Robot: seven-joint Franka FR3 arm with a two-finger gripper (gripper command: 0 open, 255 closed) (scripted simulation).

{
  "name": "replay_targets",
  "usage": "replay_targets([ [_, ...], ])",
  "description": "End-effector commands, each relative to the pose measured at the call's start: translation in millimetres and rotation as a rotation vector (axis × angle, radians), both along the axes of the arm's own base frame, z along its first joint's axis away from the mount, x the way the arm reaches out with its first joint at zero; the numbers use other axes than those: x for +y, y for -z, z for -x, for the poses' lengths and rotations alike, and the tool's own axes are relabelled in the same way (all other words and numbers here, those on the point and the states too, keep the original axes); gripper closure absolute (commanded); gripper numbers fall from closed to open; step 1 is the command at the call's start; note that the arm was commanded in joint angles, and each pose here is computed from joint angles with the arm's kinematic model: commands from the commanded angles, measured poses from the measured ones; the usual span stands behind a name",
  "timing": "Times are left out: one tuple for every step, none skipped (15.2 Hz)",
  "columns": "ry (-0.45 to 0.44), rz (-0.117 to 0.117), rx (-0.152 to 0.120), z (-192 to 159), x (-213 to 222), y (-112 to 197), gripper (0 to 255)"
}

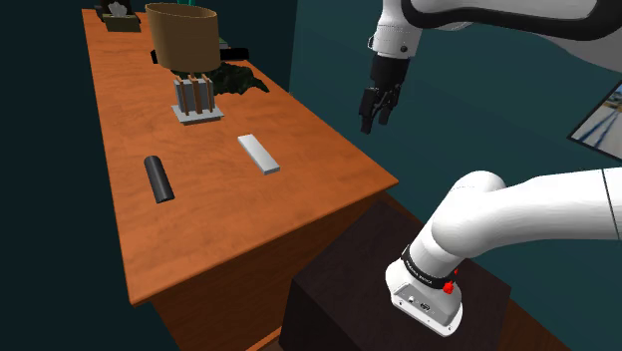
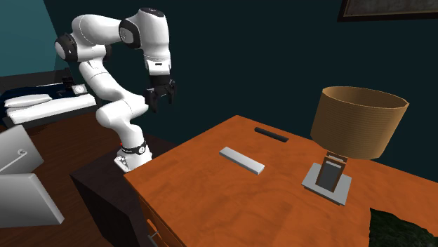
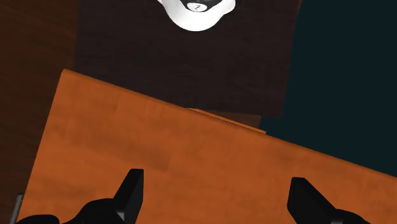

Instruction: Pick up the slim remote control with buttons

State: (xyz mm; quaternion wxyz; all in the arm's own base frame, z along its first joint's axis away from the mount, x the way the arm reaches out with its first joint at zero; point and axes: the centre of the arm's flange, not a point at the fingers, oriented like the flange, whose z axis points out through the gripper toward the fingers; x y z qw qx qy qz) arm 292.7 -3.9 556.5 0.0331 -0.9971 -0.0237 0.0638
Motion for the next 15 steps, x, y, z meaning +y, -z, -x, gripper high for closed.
replay_targets([
  [0.000, 0.000, 0.000, 0.0, 0.0, 0.0, 0],
  [0.003, 0.002, -0.004, -9.8, 4.5, 6.7, 0],
  [0.005, 0.004, -0.008, -19.7, 8.9, 13.4, 0],
  [0.008, 0.005, -0.012, -29.6, 13.3, 20.0, 0],
  [0.011, 0.007, -0.017, -39.5, 17.7, 26.6, 0],
  [0.013, 0.009, -0.021, -49.5, 22.0, 33.2, 0],
  [0.016, 0.011, -0.025, -59.5, 26.3, 39.8, 0],
  [0.018, 0.012, -0.029, -69.5, 30.6, 46.3, 0],
  [0.021, 0.014, -0.033, -79.6, 34.8, 52.8, 0],
  [0.024, 0.016, -0.037, -89.7, 39.0, 59.2, 0],
  [0.026, 0.018, -0.041, -99.9, 43.1, 65.6, 0],
  [0.029, 0.019, -0.045, -110.1, 47.2, 72.0, 0],
  [0.032, 0.021, -0.050, -120.3, 51.3, 78.3, 0],
  [0.034, 0.023, -0.054, -130.6, 55.3, 84.6, 0],
  [0.037, 0.025, -0.058, -140.9, 59.3, 90.9, 0],
])
